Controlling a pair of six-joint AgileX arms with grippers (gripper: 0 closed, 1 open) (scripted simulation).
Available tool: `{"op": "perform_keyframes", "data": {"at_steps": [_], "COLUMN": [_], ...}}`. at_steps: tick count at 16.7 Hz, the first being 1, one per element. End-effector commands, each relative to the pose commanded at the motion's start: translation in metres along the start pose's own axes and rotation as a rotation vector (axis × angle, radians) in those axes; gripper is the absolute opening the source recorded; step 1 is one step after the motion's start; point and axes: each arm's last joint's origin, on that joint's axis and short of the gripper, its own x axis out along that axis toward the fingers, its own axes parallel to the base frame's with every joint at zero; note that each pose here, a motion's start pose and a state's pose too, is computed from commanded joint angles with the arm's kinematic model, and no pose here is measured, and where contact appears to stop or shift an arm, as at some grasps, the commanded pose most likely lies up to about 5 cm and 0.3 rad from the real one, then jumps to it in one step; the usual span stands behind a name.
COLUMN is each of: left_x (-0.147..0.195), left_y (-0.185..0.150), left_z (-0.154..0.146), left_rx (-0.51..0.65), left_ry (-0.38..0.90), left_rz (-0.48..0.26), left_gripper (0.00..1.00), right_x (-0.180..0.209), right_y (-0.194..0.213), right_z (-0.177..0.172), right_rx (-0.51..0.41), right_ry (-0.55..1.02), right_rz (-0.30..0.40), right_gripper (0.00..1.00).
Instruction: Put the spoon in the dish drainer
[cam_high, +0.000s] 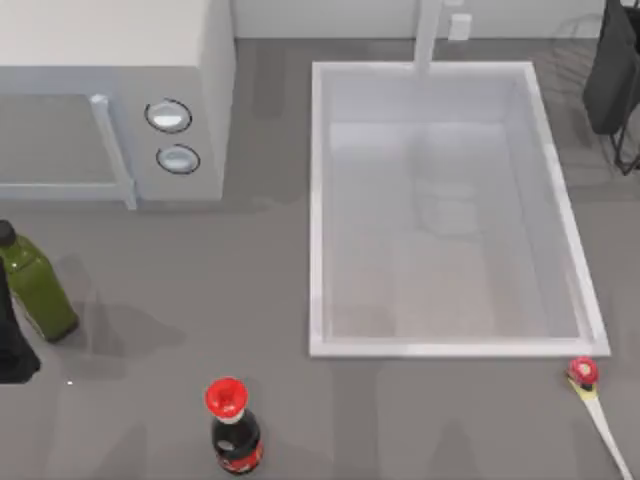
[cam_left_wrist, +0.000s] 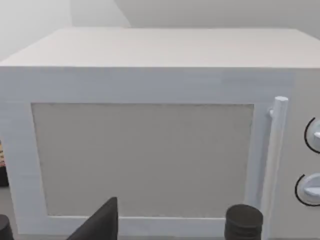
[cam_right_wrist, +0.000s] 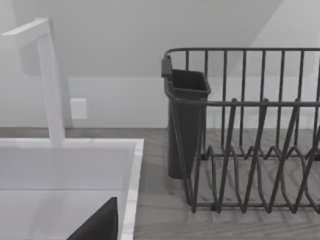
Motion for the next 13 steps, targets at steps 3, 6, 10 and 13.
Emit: {"op": "perform_keyframes", "data": {"at_steps": [3, 6, 10, 13], "left_x": [0.000, 0.000, 0.000, 0.000], "left_y": [0.000, 0.000, 0.000, 0.000], "left_z": [0.000, 0.000, 0.000, 0.000], "left_rx": [0.000, 0.000, 0.000, 0.000], "left_ry": [0.000, 0.000, 0.000, 0.000], "left_rz": [0.000, 0.000, 0.000, 0.000], "left_gripper": [1.00, 1.00, 1.00, 1.00], "right_x": [0.000, 0.002, 0.014, 0.036], "right_y": [0.001, 0.005, 0.016, 0.030], "right_z": [0.002, 0.015, 0.035, 0.040], "right_rx": [0.002, 0.018, 0.041, 0.031], "right_ry": [0.013, 0.114, 0.431, 0.794], "right_rz": [0.005, 0.039, 0.114, 0.153], "right_gripper": [1.00, 1.00, 1.00, 1.00]}}
